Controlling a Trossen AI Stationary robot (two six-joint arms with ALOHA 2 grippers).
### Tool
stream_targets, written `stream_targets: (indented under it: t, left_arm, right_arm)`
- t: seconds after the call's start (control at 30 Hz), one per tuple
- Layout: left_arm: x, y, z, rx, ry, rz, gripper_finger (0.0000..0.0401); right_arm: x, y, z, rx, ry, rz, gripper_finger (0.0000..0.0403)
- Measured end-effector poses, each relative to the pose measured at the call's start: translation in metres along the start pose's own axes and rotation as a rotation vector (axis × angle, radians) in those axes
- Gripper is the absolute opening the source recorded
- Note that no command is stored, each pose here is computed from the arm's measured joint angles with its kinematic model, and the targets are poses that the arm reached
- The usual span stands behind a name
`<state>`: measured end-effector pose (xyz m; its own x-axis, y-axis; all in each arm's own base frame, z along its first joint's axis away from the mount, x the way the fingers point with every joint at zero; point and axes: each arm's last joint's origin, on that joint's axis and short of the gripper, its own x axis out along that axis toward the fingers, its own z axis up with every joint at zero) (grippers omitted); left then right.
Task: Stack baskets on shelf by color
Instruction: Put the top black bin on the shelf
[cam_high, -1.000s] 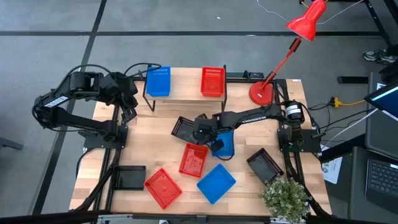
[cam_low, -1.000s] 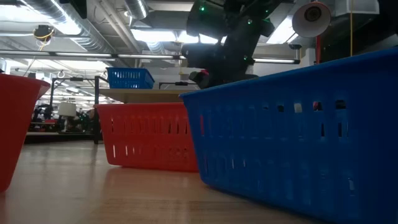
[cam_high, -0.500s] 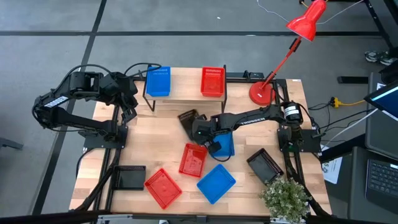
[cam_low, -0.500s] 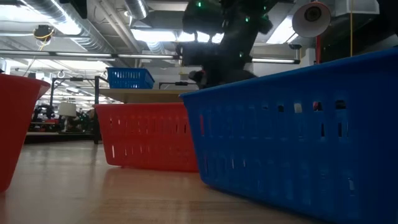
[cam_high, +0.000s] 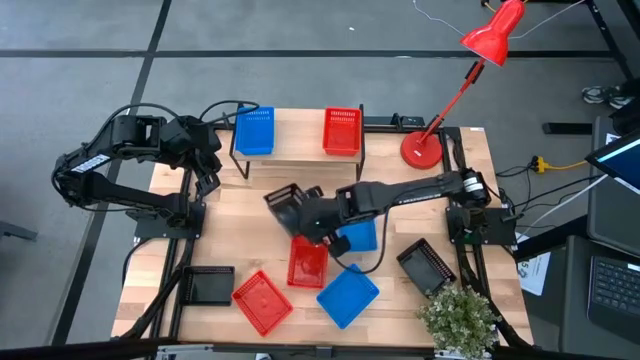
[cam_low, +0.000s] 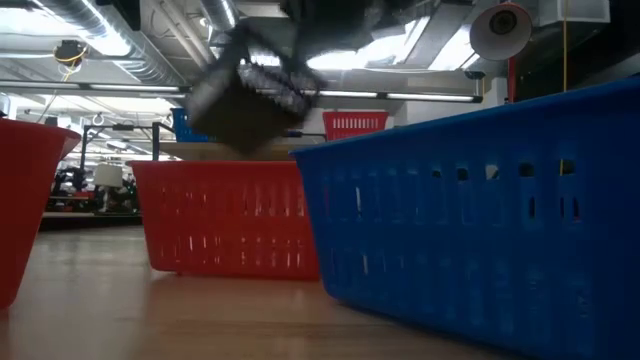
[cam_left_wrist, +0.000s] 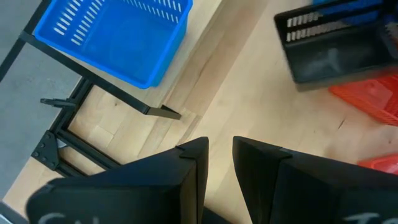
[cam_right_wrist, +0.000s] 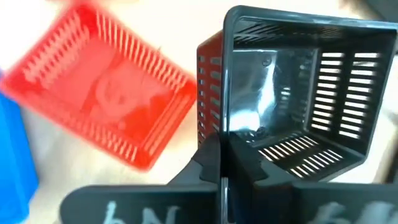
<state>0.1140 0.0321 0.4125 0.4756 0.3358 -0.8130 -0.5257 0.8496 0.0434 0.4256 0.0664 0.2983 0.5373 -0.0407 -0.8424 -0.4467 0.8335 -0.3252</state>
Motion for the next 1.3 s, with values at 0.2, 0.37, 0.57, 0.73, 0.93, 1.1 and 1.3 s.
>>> stream_targets:
  t: [0.2,0.37,0.57,0.73,0.93,1.1,1.3]
  left_arm:
    - [0.0,0.001,0.0,0.006,-0.005,0.02,0.0066]
    - [-0.007,0.003,-0.004,0.167,-0.044,0.025,0.0066]
    - [-0.025,0.01,-0.013,0.162,-0.168,0.008,0.0066]
    - [-0.033,0.014,-0.02,0.15,-0.21,0.001,0.0066]
    - [-0.034,0.014,-0.021,0.149,-0.214,0.0,0.0066]
    - [-0.033,0.014,-0.02,0.15,-0.212,0.0,0.0066]
    - [-0.033,0.014,-0.02,0.148,-0.214,0.009,0.0066]
  right_arm:
    - [-0.055,-0.031,0.024,0.052,-0.107,-0.224,0.0004]
    - [-0.086,-0.073,0.017,0.174,-0.082,-0.508,0.0004]
    - [-0.084,-0.128,-0.017,0.4,-0.06,-0.595,0.0004]
    - [-0.055,-0.163,-0.044,0.509,-0.035,-0.538,0.0004]
    - [-0.017,-0.172,-0.06,0.55,0.055,-0.475,0.0003]
    - [-0.012,-0.167,-0.064,0.591,0.106,-0.438,0.0003]
    - [0.001,-0.163,-0.063,0.602,0.102,-0.363,0.0003]
